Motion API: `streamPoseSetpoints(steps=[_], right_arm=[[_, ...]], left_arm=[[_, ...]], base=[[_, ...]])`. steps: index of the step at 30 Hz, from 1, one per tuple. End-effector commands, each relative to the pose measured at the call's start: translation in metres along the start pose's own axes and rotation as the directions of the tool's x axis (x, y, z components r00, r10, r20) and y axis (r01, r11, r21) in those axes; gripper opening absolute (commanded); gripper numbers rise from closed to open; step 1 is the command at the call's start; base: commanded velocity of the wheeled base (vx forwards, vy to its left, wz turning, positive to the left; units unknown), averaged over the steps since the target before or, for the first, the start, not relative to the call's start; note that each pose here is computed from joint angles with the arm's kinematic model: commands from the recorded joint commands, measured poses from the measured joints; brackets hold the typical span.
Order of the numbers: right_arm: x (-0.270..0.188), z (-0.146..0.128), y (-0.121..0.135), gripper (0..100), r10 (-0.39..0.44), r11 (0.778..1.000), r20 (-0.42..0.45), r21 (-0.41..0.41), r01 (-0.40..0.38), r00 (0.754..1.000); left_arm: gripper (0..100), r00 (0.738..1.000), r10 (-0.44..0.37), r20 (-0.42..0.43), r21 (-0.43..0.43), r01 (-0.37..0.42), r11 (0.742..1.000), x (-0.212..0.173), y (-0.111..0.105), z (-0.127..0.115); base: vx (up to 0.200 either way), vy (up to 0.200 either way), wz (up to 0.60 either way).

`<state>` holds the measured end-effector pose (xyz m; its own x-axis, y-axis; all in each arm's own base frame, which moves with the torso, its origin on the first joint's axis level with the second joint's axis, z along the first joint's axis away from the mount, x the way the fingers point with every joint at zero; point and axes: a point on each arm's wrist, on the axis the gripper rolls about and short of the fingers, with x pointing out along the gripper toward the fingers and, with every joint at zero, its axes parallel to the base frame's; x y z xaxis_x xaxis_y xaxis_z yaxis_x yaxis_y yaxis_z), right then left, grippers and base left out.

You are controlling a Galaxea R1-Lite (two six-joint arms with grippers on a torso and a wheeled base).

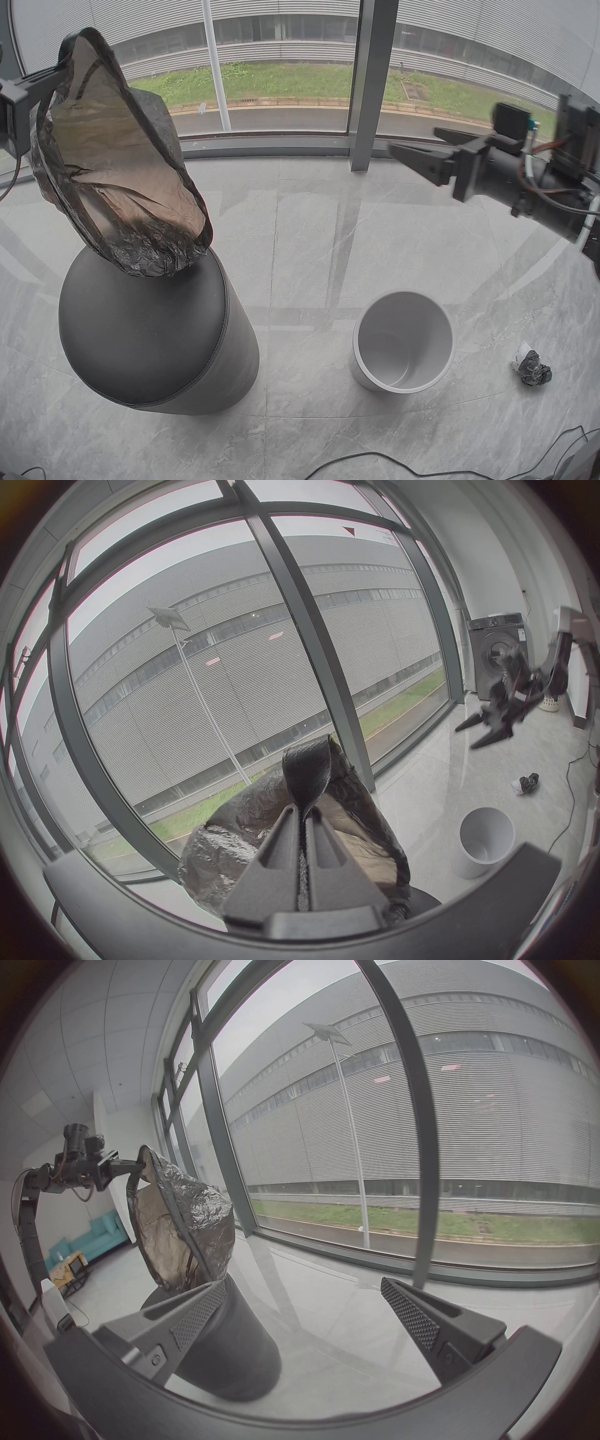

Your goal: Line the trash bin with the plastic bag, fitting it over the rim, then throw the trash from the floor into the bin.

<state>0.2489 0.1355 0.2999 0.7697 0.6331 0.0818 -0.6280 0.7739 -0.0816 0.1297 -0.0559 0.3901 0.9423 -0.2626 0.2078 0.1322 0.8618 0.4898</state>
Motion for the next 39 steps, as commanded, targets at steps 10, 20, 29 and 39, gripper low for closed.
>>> streamPoseSetpoints(steps=[10,20,29,39], right_arm=[[0.121,-0.101,0.102,100,0.307,0.945,-0.012,0.120,-0.304,0.952],[0.132,-0.086,0.098,100,0.217,0.969,0.057,0.110,-0.222,0.975],[0.146,-0.088,0.091,100,0.156,0.980,0.073,0.117,-0.164,0.985],[0.153,-0.093,0.091,100,0.151,0.981,0.075,0.109,-0.159,0.986]], left_arm=[[0,0.996,-0.038,0.078,0.005,0.037,0.999,0.014,0.000,0.027],[0,0.992,-0.092,0.086,0.001,0.093,0.996,0.018,-0.012,0.027],[0,0.991,-0.103,0.088,-0.003,0.103,0.995,0.017,-0.016,0.029],[0,0.989,-0.117,0.091,-0.004,0.118,0.993,0.017,-0.019,0.030]], base=[[0.000,0.000,0.00],[0.000,0.000,0.00],[0.000,0.000,0.00],[0.000,0.000,0.00]])
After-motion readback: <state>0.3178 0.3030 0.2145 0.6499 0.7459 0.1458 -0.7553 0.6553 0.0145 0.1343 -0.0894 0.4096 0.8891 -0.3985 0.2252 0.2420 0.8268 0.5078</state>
